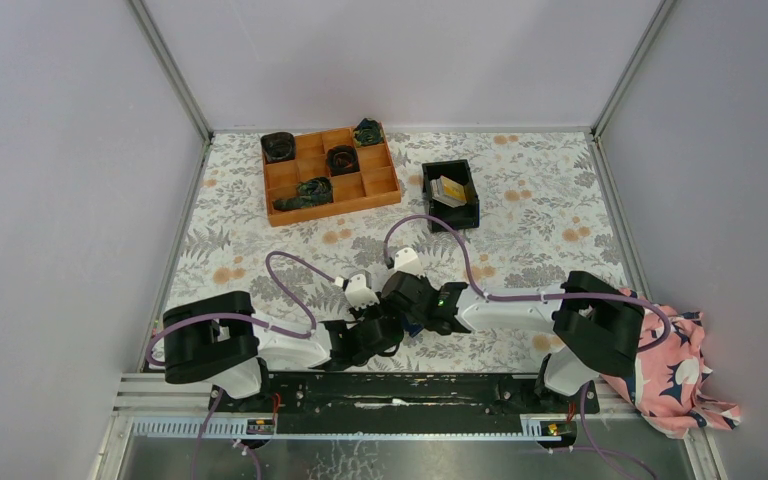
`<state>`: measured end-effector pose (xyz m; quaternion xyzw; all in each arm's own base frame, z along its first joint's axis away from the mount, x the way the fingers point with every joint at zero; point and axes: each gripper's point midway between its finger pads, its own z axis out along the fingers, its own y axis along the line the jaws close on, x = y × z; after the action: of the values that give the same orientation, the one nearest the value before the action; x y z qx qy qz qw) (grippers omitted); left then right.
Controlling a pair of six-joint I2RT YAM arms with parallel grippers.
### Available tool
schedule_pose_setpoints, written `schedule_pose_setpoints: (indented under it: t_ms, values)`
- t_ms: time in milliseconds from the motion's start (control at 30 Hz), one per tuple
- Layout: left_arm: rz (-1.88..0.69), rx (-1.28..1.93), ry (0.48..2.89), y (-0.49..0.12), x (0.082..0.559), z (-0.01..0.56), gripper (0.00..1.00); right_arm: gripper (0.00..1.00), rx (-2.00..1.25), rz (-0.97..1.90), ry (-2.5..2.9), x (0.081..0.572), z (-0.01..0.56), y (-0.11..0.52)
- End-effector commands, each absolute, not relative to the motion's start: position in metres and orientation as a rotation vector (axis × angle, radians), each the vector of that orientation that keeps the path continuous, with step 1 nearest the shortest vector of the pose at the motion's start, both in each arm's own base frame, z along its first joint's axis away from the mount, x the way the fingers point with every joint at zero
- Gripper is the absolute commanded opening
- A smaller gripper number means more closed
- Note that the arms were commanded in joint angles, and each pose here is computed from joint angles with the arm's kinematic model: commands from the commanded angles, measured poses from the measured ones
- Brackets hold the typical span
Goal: Put the credit cards into the card holder
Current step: Close the card holder at the center of the board.
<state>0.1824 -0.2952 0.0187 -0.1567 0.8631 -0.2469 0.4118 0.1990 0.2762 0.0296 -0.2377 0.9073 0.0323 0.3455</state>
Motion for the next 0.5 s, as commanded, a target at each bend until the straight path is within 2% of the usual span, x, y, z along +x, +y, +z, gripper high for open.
schedule_pose_setpoints:
  t_ms: [0,467]
  values:
    - [-0.566,-0.35,2.212,-0.29,0.179,0.003,0.27,0.18,-0.639,0.128,2.382,0.187,0.022,0.288]
    - [-0.573,-0.354,2.211,-0.291,0.179,0.003,0.26,0.18,-0.635,0.102,2.405,0.178,0.011,0.284]
